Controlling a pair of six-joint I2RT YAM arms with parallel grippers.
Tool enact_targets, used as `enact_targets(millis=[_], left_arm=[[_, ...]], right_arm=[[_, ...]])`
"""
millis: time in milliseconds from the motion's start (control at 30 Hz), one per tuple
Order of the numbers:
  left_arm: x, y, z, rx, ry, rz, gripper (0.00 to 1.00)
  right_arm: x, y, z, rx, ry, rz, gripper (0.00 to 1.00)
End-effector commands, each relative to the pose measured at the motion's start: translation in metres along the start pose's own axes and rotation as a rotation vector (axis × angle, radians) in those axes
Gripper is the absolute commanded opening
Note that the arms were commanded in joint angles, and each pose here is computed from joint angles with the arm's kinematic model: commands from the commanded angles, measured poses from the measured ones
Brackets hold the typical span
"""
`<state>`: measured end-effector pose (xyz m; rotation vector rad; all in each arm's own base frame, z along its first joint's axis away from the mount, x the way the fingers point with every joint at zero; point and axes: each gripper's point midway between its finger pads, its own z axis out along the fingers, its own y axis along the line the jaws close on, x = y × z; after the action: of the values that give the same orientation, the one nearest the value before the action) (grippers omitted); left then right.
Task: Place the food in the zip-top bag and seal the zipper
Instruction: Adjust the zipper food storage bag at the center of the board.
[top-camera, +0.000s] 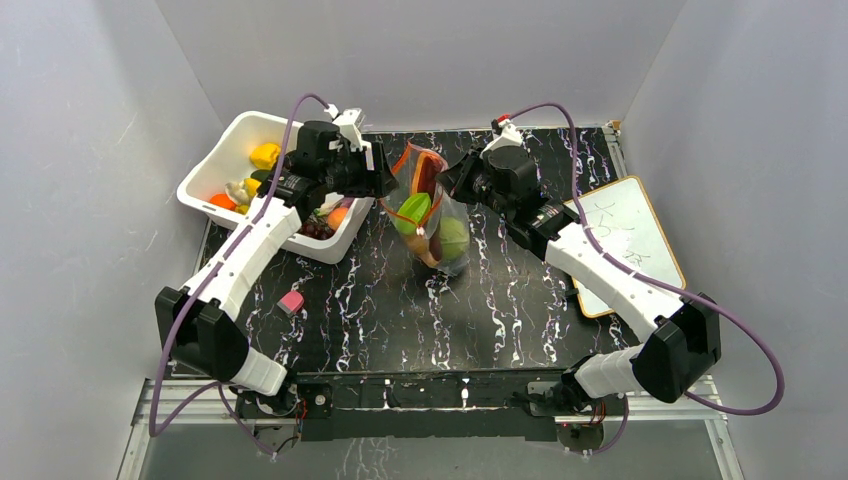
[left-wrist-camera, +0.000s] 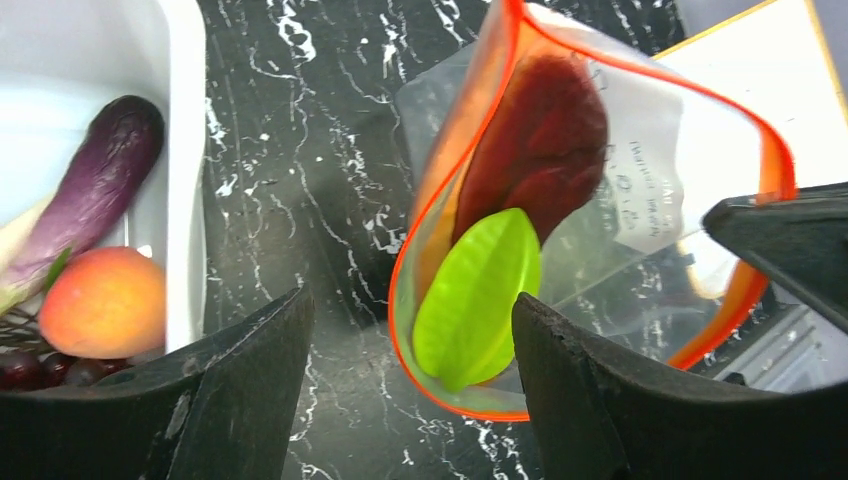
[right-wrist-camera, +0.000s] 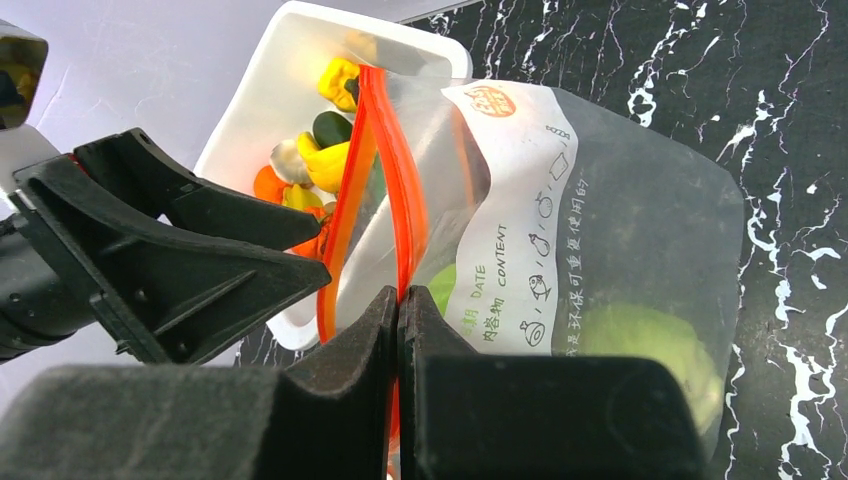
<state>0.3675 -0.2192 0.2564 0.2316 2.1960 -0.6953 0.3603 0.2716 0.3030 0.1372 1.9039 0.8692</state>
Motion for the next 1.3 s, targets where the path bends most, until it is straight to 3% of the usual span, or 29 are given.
enact_targets(millis=[0,133,300,400,433,533,667,800,967,1267], left_arm=[[0.012,0.018,-0.002,-0.092,0.036,0.036,0.69],[0.023,0.012,0.005,-0.029,0.059,0.028,0.58],[0.031,-0.011,0.016,0.12,0.082,-0.028,0.31],[0.031,-0.018,0.021,0.161,0.084,-0.04,0.03],[0.028,-0.022,0.02,0.176,0.08,-0.041,0.0],[0.004,-0.044,0.009,0.262,0.028,-0.054,0.0],[-0.035,-0.098,-0.024,0.517,-0.092,-0.073,0.0],[-0.048,-0.122,-0.043,0.665,-0.166,-0.085,0.0],[-0.022,-0.099,-0.016,0.567,-0.09,-0.118,0.0],[-0.003,-0.076,0.004,0.456,-0.036,-0.095,0.0]], right_arm=[[-0.042,0.035,-0.013,-0.122,-0.137,0.02,0.0],[-0.038,0.033,-0.012,-0.121,-0.129,0.028,0.0],[-0.033,0.032,-0.011,-0.125,-0.118,0.029,0.0],[-0.031,0.03,-0.01,-0.122,-0.112,0.029,0.0],[-0.029,0.029,-0.01,-0.119,-0.107,0.027,0.0],[-0.018,0.016,-0.006,-0.084,-0.085,-0.006,0.0],[0.001,-0.006,0.002,-0.04,-0.059,-0.04,0.0],[-0.004,-0.006,0.003,-0.024,-0.065,-0.049,0.0],[-0.026,0.018,-0.011,-0.091,-0.112,-0.032,0.0],[-0.002,0.0,-0.007,-0.065,-0.047,-0.032,0.0]])
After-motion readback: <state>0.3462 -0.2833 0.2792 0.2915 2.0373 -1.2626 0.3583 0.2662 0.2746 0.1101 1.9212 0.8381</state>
